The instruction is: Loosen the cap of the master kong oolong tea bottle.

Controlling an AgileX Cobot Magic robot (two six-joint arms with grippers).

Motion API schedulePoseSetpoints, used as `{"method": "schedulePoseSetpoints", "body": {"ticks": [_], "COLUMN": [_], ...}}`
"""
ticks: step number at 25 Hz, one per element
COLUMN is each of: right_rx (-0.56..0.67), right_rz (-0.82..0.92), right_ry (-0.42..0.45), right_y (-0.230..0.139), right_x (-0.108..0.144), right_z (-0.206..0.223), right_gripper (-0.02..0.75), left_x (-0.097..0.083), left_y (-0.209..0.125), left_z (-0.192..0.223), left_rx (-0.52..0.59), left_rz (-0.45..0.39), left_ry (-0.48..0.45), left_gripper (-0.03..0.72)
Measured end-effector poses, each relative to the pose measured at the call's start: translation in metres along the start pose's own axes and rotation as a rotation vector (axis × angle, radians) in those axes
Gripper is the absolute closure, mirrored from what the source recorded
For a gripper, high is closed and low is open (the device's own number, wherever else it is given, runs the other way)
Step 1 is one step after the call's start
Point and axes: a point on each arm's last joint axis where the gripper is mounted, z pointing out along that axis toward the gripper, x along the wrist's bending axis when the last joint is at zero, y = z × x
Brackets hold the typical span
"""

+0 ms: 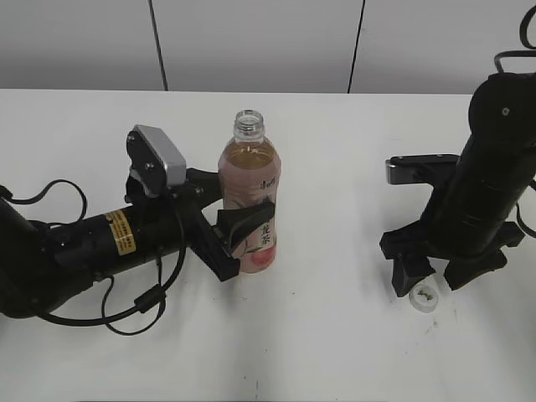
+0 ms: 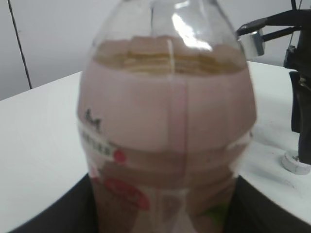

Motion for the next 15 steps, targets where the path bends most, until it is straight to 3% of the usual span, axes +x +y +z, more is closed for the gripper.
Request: {"method": "schedulePoseSetpoints", "body": {"ticks": [3,9,15], "right_rx": [0.0,-0.001,0.002], "right_rz": [0.016,0.029,0.03], "right_ry": [0.016,0.029,0.029], "right_y": [0.0001,0.0001,-0.0001], "right_x": [0.0014,0.0026,0.0026], "right_z": [0.0,-0.0001,-0.0001], "right_gripper": [0.167,0.162,0.162], "left_x": [0.0001,0.0004,0.0005], "left_y": [0.0,-0.0026,-0.0044], "left_z": [0.0,-0.0009,-0.003], "left_rx": [0.0,0.023,0.03], "left_rz": [-0.007,-0.035,-0.05], "left_ry": [0.001,0.008,0.026], "left_gripper": [0.298,0.185,0.162]}}
